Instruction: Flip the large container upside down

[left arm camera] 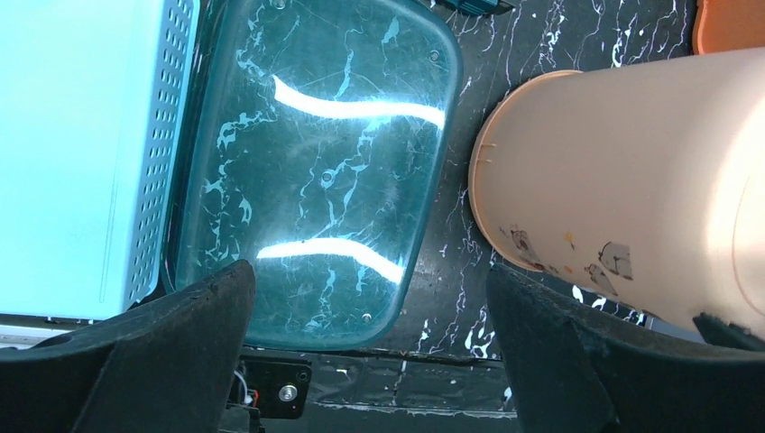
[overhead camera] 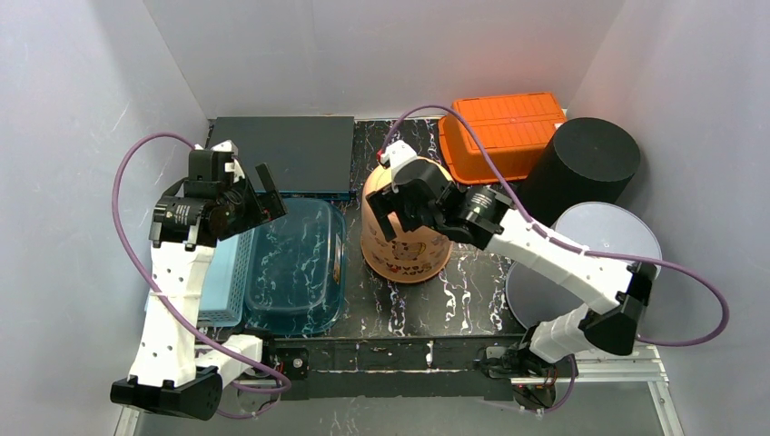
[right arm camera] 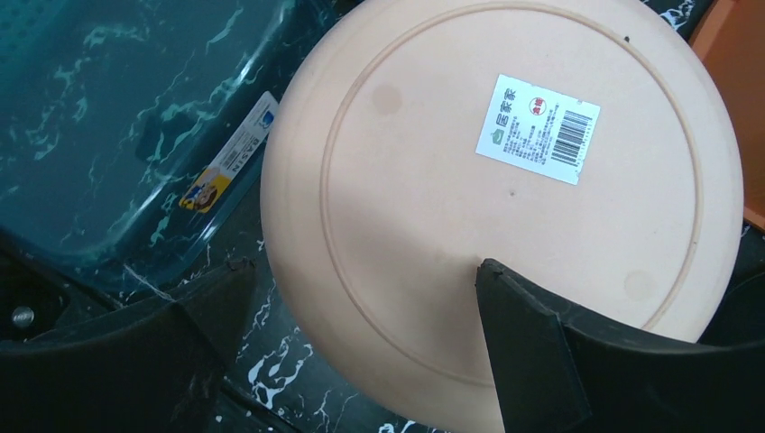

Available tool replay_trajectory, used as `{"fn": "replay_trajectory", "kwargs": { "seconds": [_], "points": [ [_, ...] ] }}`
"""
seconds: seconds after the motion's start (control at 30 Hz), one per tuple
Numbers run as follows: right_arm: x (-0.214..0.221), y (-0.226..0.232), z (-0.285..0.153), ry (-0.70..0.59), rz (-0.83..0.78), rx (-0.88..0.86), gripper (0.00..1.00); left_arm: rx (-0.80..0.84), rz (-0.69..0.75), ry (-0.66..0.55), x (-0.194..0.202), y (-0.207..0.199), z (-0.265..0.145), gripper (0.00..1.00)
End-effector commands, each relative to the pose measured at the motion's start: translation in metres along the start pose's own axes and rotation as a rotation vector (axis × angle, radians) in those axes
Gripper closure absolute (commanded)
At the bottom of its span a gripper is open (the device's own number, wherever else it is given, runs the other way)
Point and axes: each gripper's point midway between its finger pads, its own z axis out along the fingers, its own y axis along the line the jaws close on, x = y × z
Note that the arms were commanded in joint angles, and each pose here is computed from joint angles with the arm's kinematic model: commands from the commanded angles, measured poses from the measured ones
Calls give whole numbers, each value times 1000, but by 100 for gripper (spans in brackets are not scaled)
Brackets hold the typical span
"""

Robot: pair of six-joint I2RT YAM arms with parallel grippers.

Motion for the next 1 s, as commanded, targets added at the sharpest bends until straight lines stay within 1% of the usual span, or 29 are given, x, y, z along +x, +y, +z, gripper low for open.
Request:
{"fn": "replay_trajectory", "kwargs": {
  "seconds": [0.0,0.1,0.23,0.3,0.47,0.53,0.67,0.77,0.83,0.9,0.97],
  "points": [
    [89,5,-4,281,-40,-37,1,15,7,20,2,-2,1,2],
    [81,1,-7,241,-28,-20,1,27,7,16,2,-4,1,2],
    [67,8,-14,244,-21,-46,1,55,9,28,5,-8,1,2],
    [59,7,-15,220,-25,-45,1,53,9,26,7,-7,0,2],
    [4,9,-27,34,-8,-57,1,43,9,12,5,-5,-1,2],
    [-16,3,-32,-42,14,-23,1,46,9,6,4,-6,-3,2],
    [-50,-22,-45,-174,49,104,1,51,10,-6,2,-6,-6,2],
    [-68,-48,-57,-234,87,205,1,54,18,-13,1,-6,-8,2],
    [-77,-73,-61,-261,132,255,1,27,18,-35,-3,-1,-9,2],
    [-83,-96,-61,-274,189,268,1,28,16,-46,-5,-2,-11,2],
    [-85,-117,-57,-270,245,243,1,31,10,-51,-8,-3,-18,2]
  ]
}}
